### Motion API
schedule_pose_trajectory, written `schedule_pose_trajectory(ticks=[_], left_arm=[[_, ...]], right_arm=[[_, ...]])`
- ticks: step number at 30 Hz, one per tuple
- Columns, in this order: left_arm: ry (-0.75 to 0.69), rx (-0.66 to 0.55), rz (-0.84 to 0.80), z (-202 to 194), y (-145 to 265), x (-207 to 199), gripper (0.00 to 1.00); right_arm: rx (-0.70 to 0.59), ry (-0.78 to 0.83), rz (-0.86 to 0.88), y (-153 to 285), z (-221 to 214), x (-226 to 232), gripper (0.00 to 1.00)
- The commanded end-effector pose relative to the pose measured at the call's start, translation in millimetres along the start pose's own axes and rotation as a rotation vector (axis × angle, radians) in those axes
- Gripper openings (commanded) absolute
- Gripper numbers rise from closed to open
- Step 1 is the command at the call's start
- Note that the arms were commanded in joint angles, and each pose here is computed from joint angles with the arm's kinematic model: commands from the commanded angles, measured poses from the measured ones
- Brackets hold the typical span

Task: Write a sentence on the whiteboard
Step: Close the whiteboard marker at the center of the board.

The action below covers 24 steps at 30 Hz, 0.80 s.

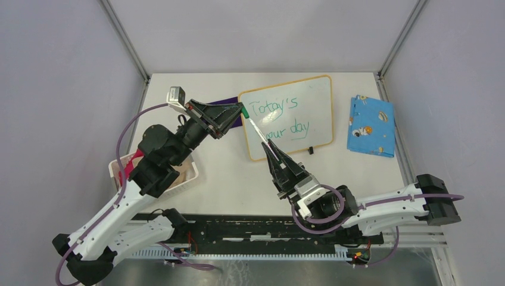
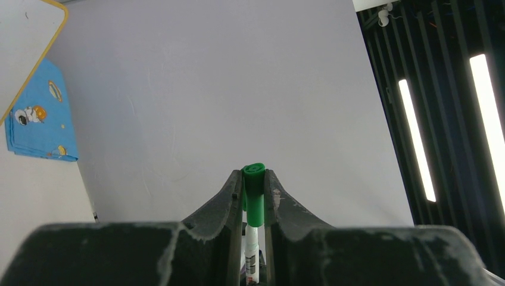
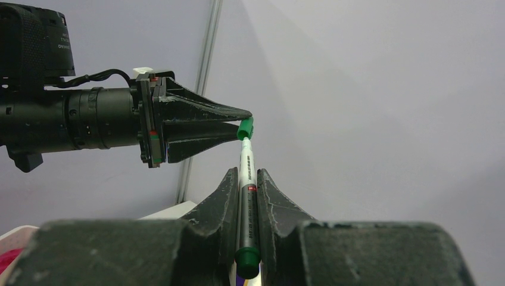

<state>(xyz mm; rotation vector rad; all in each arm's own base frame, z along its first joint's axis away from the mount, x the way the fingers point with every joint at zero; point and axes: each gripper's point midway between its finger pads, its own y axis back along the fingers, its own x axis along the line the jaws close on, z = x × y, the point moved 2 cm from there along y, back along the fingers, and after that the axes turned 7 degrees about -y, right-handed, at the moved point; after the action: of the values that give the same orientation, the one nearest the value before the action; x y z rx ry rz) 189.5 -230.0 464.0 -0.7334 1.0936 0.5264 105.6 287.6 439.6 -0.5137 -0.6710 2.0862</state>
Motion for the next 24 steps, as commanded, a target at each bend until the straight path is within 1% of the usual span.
schedule_pose_trajectory(ticks=[1,21,24], left_arm=[[-0.054,-0.012,-0.029,1.6,1.6,-6.5,0.02],[-0.109,0.019,-0.04,-8.0,2.1,-8.1,0.02],[-0.118,-0.013,-0.022,-3.7,2.3,-5.7,0.02]], right_arm=[[-0.032,-0.055,-0.061,-7.3,16.8,-11.8,0.0],[-0.029,-0.054,-0.069,-9.7,17.5,-11.1,0.0],[-0.028,-0.053,-0.067,-9.7,17.0,-10.3,0.0]])
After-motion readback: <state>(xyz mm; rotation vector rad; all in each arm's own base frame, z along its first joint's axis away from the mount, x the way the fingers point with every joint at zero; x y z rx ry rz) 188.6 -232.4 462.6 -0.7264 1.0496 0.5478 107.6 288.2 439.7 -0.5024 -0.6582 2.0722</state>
